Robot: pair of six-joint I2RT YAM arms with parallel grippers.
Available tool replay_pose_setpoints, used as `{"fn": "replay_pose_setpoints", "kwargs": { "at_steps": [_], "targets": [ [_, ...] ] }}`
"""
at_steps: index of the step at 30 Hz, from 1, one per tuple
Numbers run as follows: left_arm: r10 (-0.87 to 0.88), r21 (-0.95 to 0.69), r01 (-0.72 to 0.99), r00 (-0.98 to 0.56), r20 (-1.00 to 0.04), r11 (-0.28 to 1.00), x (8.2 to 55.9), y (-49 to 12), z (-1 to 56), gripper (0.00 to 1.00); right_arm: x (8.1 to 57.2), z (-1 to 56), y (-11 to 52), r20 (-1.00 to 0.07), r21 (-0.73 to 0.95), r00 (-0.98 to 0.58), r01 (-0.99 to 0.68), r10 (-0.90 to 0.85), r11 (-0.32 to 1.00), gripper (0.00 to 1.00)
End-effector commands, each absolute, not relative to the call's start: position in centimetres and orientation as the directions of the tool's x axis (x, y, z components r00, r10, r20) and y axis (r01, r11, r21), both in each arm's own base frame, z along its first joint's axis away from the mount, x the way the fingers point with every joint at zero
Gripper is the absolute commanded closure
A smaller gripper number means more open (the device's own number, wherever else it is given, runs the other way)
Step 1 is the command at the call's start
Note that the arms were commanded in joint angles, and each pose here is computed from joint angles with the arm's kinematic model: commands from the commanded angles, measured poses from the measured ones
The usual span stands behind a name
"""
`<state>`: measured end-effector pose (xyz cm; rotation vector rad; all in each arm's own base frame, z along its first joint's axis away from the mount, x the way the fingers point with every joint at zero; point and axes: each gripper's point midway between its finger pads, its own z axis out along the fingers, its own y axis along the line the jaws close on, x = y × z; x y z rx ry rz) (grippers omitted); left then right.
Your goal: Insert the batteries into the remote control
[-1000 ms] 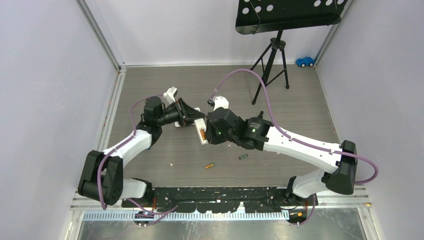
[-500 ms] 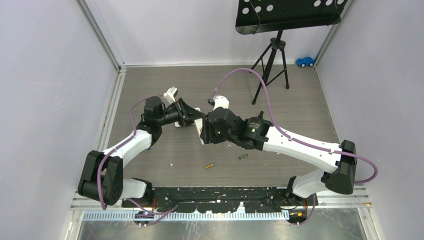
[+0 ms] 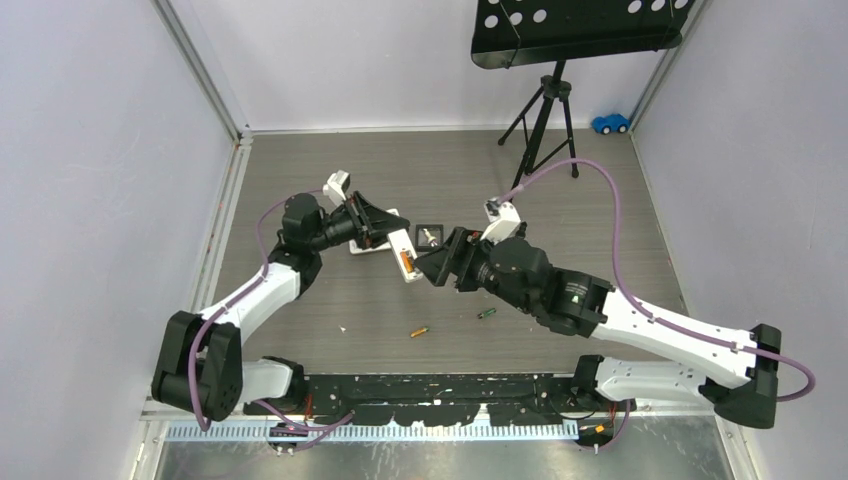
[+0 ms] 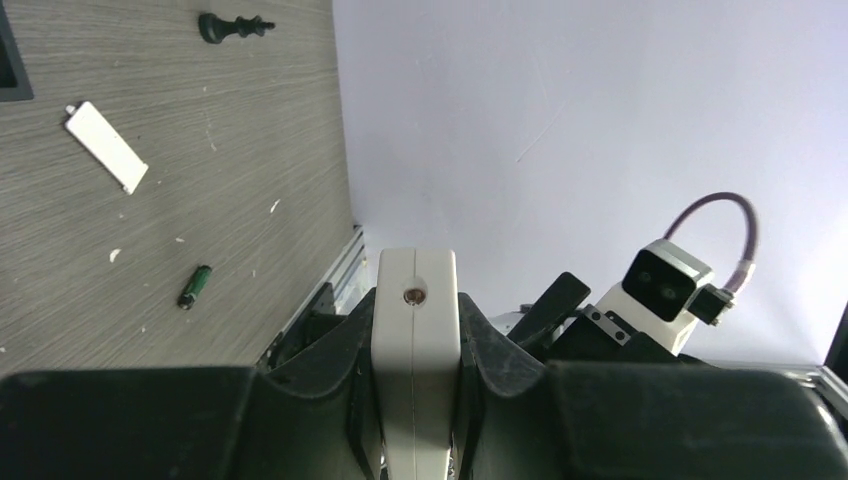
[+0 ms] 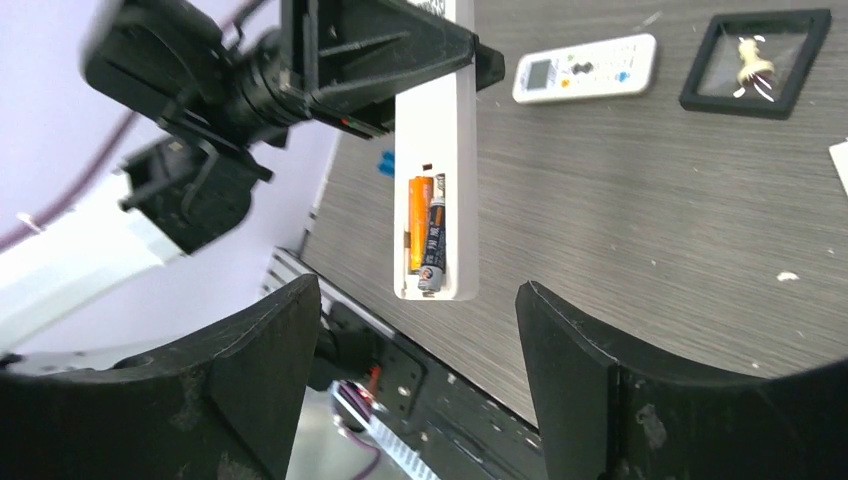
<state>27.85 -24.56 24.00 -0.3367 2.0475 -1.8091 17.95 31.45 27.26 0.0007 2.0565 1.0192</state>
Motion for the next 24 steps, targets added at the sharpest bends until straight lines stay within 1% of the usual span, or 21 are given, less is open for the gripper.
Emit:
{"fn": "replay_pose_setpoints", "kwargs": {
  "at_steps": [1, 4, 7, 12, 16, 19, 24],
  "targets": [
    [-0.484, -0.991, 0.119, -0.865, -0.134, 0.060, 28.0, -24.3, 27.3, 1.00, 18.8, 32.2, 31.1, -0.586, 0.799, -0.591, -0.312, 0.554, 0.514, 0.23],
    [-0.509, -0.986, 0.163, -0.847, -0.153, 0.025, 28.0, -24.1, 28.8, 1.00, 18.7, 32.8, 30.4, -0.532, 0.844, -0.580, -0.302, 0.617, 0.444, 0.22],
    [-0.530, -0.986, 0.167, -0.835, -0.151, 0.017, 28.1, -23.8, 29.3, 1.00, 18.8, 32.5, 29.4, -0.496, 0.866, -0.567, -0.269, 0.658, 0.420, 0.22],
    [-0.559, -0.985, 0.171, -0.817, -0.138, -0.006, 28.4, -23.5, 30.2, 1.00, 18.5, 32.3, 29.8, -0.444, 0.896, -0.582, -0.277, 0.681, 0.347, 0.19],
    [-0.583, -0.988, 0.152, -0.806, -0.103, -0.036, 28.8, -23.0, 30.5, 1.00, 17.9, 32.9, 31.4, -0.380, 0.923, -0.622, -0.308, 0.685, 0.233, 0.18],
    [-0.592, -0.989, 0.125, -0.804, -0.055, -0.078, 29.0, -22.8, 30.5, 1.00, 17.7, 33.0, 32.2, -0.341, 0.935, -0.642, -0.309, 0.687, 0.175, 0.18],
    [-0.589, -0.985, 0.096, -0.808, 0.006, -0.141, 29.1, -22.7, 30.8, 1.00, 17.9, 33.1, 32.7, -0.302, 0.946, -0.651, -0.296, 0.697, 0.134, 0.18]
  ]
}}
